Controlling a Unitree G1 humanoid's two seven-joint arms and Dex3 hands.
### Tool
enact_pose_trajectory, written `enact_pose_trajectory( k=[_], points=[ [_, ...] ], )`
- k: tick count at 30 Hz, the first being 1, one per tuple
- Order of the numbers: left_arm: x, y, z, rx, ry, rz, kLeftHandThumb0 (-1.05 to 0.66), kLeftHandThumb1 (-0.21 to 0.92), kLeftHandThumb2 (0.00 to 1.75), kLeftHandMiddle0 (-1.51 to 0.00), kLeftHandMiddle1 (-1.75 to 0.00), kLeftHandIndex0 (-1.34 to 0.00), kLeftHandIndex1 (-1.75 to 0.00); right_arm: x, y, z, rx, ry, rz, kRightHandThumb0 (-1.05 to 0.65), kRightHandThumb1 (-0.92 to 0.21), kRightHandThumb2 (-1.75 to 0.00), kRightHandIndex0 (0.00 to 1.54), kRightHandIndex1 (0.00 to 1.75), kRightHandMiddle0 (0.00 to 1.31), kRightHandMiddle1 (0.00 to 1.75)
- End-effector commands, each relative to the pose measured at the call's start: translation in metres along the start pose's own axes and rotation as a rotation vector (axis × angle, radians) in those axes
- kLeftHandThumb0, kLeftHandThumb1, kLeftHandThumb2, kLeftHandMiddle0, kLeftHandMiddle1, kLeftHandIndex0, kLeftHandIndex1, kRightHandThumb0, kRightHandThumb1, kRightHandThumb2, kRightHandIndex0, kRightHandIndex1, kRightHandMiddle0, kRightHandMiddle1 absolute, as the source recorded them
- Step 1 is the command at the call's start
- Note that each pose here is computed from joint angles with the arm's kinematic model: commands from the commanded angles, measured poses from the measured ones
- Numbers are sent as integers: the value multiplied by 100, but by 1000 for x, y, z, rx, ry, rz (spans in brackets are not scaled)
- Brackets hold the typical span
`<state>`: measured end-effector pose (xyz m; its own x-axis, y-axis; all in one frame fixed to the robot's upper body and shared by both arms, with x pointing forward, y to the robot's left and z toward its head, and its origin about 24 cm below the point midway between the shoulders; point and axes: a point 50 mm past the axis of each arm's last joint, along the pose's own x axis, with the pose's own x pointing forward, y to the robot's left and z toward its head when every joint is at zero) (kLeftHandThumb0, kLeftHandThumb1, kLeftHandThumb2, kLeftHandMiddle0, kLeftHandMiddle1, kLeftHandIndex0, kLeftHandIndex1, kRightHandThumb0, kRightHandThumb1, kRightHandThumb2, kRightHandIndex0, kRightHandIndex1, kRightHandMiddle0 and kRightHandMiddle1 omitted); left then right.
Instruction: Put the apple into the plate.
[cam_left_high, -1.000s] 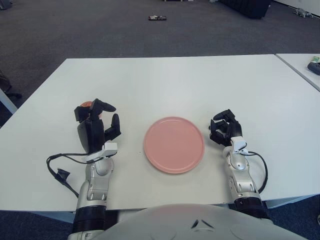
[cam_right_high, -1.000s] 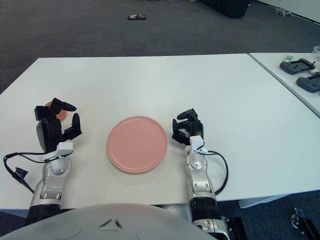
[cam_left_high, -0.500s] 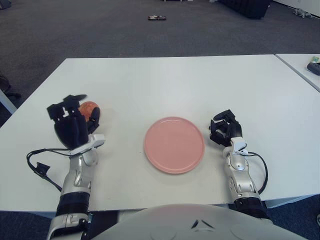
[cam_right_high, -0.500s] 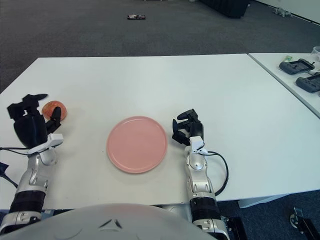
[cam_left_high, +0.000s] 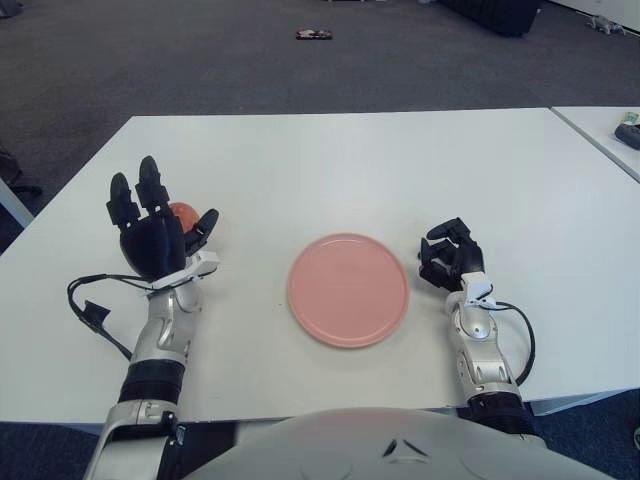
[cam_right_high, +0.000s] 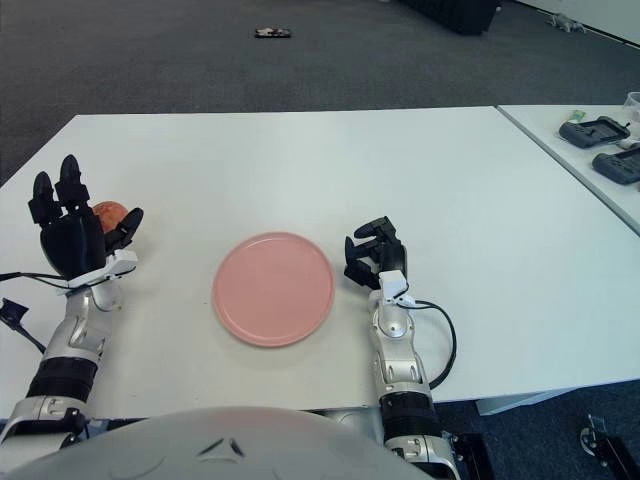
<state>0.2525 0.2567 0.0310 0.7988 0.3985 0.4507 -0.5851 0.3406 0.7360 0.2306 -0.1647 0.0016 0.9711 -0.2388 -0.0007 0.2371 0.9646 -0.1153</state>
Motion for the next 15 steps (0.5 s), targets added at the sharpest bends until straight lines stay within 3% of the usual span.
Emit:
enact_pose_trajectory(
  k=[1, 15],
  points=[
    [6, -2, -13, 40, 10, -59, -105, 63, 64, 0, 0, 0, 0, -2, -3, -5, -20, 37, -8, -40, -58, -100, 65, 139, 41, 175],
    [13, -13, -24, 93, -1, -169, -105, 63, 62, 0, 0, 0, 0, -2, -4, -5, -19, 33, -11, -41, -56, -102, 66, 139, 42, 175]
  ],
)
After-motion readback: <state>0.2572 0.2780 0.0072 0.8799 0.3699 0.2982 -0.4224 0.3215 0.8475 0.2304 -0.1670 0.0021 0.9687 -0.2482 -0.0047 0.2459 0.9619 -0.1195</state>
